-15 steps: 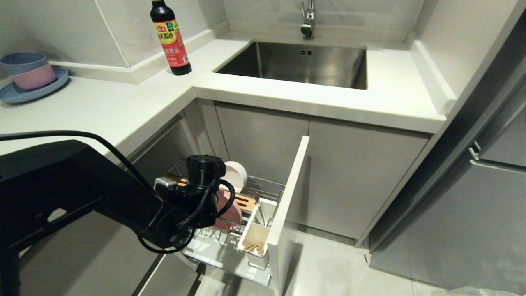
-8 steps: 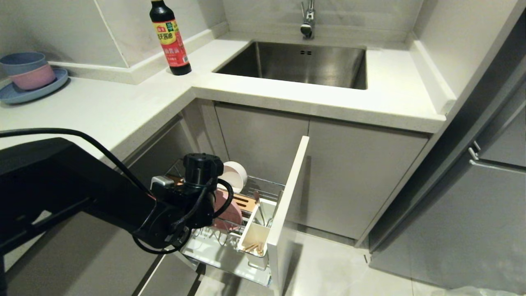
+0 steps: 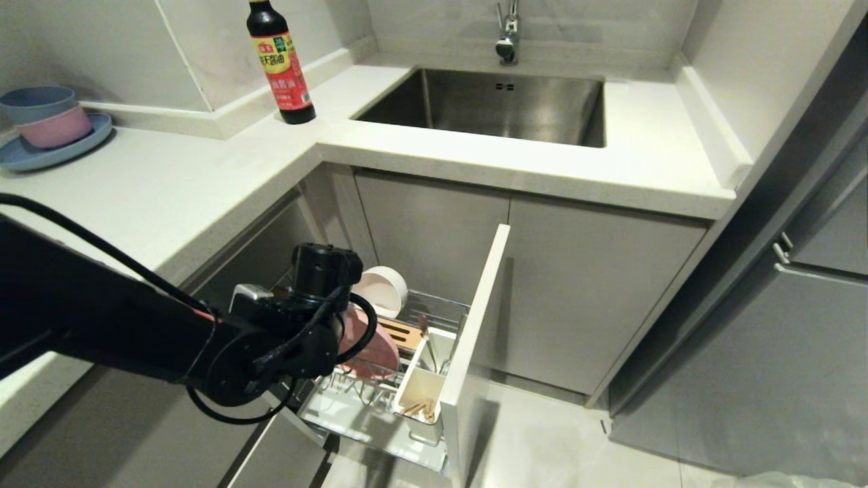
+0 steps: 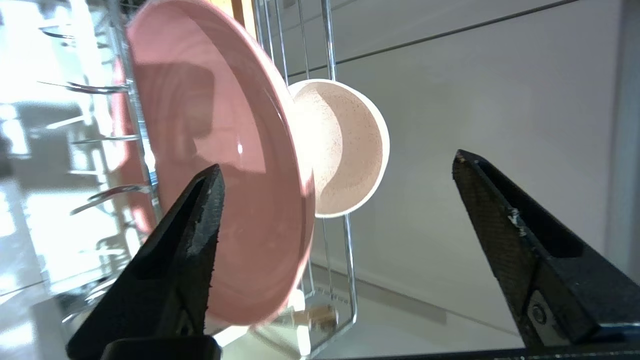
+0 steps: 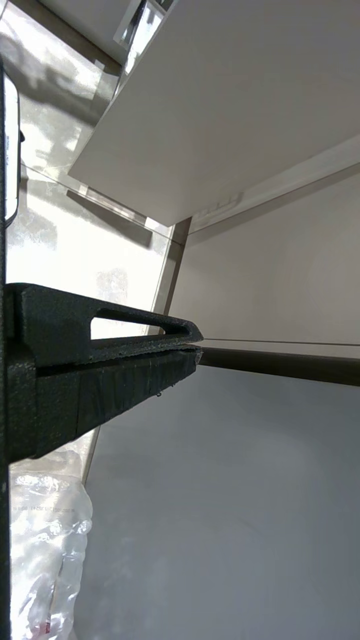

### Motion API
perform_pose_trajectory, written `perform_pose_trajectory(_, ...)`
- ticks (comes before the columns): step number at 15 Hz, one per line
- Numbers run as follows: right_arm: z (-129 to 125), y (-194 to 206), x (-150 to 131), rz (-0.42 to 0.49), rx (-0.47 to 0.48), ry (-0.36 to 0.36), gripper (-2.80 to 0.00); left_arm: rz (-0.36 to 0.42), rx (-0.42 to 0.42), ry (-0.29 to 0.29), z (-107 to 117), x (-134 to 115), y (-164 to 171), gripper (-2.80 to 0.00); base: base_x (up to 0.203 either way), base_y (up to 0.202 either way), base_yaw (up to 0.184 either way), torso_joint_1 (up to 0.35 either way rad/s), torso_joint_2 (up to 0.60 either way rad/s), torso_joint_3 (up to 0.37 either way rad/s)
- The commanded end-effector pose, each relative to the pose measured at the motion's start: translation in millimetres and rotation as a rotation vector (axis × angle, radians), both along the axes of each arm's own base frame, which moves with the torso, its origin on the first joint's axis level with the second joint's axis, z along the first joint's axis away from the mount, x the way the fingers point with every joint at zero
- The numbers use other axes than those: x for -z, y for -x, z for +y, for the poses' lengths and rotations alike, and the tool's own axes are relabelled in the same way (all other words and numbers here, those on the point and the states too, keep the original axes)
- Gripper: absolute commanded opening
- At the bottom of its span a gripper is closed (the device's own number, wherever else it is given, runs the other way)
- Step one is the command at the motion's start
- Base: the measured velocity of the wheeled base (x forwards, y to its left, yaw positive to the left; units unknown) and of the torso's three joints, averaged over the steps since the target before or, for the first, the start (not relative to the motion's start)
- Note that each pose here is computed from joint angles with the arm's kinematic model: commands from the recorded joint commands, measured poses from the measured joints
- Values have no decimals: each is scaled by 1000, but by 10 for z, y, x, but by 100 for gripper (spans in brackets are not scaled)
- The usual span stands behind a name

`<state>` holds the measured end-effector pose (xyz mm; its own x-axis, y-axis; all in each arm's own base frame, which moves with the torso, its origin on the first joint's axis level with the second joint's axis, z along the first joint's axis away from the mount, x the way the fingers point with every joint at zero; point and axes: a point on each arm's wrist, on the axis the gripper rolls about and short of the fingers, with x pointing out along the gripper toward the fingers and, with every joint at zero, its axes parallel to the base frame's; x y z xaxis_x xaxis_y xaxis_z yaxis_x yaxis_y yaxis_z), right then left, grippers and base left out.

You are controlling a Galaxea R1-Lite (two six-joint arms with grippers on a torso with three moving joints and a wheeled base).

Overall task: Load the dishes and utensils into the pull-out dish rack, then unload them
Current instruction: Take the plate out of the cupboard

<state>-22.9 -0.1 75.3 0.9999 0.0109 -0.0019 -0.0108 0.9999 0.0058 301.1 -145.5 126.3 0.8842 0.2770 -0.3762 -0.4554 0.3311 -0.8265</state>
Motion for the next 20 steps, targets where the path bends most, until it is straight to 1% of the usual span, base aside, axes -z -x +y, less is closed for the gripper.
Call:
perform_pose_trajectory(1,0,0,-2,0,-1,0,-280,-41,-3,26,42,-222,115,-135,0,0,0,0,0,0)
perform_pose_trajectory(2,0,1,-2,-1,-1,0,-280,-48,-2,29,72,-310,174,-280,0,0,0,0,0,0)
perform_pose_trajectory(3,0,0,-1,1,0,0,-280,-42,-1,24,96,-359,219,-280,0,0,0,0,0,0)
perform_pose_trajectory(6,0,1,-1,0,-1,0,-280,-37,22,5,188,-641,452,-280,0,0,0,0,0,0)
perform_pose_trajectory(8,0,0,-1,0,-1,0,-280,-46,67,-51,222,-861,616,-280,0,0,0,0,0,0)
perform_pose_trajectory(9,0,-1,2,1,-1,0,-280,-63,93,-85,238,-982,697,-280,0,0,0,0,0,0)
perform_pose_trajectory(11,0,1,-1,-1,0,0,-280,-126,143,-146,296,-1258,893,-280,0,0,0,0,0,0)
perform_pose_trajectory(13,0,0,-2,0,0,0,-280,-209,183,-196,392,-1555,1140,-280,0,0,0,0,0,0)
perform_pose_trajectory(15,0,-1,3,2,-1,0,-280,-302,213,-245,569,-1832,1453,-280,0,0,0,0,0,0)
perform_pose_trajectory(16,0,0,-2,0,-1,0,-280,-343,221,-294,689,-1950,1621,-280,0,0,0,0,0,0)
perform_pose_trajectory(18,0,0,0,0,-1,0,-280,-416,211,-425,977,-2134,1958,-280,0,0,0,0,0,0)
perform_pose_trajectory(20,0,0,0,0,0,0,-280,-509,215,-568,1281,-2238,2386,-280,0,0,0,0,0,0)
